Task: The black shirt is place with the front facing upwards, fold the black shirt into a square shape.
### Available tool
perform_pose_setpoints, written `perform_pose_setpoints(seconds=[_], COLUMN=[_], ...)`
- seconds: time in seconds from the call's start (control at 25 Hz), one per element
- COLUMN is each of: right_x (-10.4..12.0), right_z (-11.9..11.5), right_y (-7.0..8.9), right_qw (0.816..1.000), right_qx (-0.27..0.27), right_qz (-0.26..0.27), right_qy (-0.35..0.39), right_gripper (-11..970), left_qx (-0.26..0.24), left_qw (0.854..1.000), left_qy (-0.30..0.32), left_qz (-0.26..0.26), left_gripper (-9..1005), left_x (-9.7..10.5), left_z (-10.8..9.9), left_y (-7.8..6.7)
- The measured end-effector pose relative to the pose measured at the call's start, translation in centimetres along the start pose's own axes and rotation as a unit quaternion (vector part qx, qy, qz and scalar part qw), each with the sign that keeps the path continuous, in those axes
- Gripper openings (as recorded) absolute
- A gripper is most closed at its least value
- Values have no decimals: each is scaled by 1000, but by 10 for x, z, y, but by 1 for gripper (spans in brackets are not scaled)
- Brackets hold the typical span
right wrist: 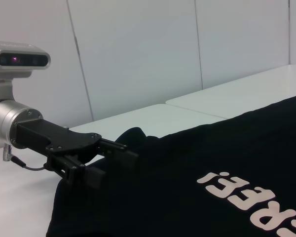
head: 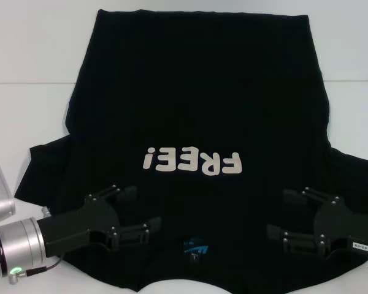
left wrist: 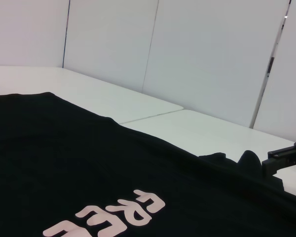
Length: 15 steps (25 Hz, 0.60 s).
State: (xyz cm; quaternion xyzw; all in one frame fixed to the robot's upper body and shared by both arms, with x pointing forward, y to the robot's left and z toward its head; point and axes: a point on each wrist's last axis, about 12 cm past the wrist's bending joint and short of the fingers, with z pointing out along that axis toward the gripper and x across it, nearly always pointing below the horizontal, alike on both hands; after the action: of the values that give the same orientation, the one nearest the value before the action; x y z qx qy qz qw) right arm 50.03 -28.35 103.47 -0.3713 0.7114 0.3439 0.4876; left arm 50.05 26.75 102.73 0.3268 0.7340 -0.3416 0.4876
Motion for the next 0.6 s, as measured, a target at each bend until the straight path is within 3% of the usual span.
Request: perform_pose_setpoints(seconds=[0.6], right_x=[0], right_z=[0], right_y=[0], right_qw=[1000], right_qx=[0], right_qz=[-1], right_qy=[0], right_gripper=[916], left_qx=[-9], left_qw=[1000], left_qy=[10], left_qz=[1], left_gripper=[908], left_x=[2], left_z=[2], left_y=[2])
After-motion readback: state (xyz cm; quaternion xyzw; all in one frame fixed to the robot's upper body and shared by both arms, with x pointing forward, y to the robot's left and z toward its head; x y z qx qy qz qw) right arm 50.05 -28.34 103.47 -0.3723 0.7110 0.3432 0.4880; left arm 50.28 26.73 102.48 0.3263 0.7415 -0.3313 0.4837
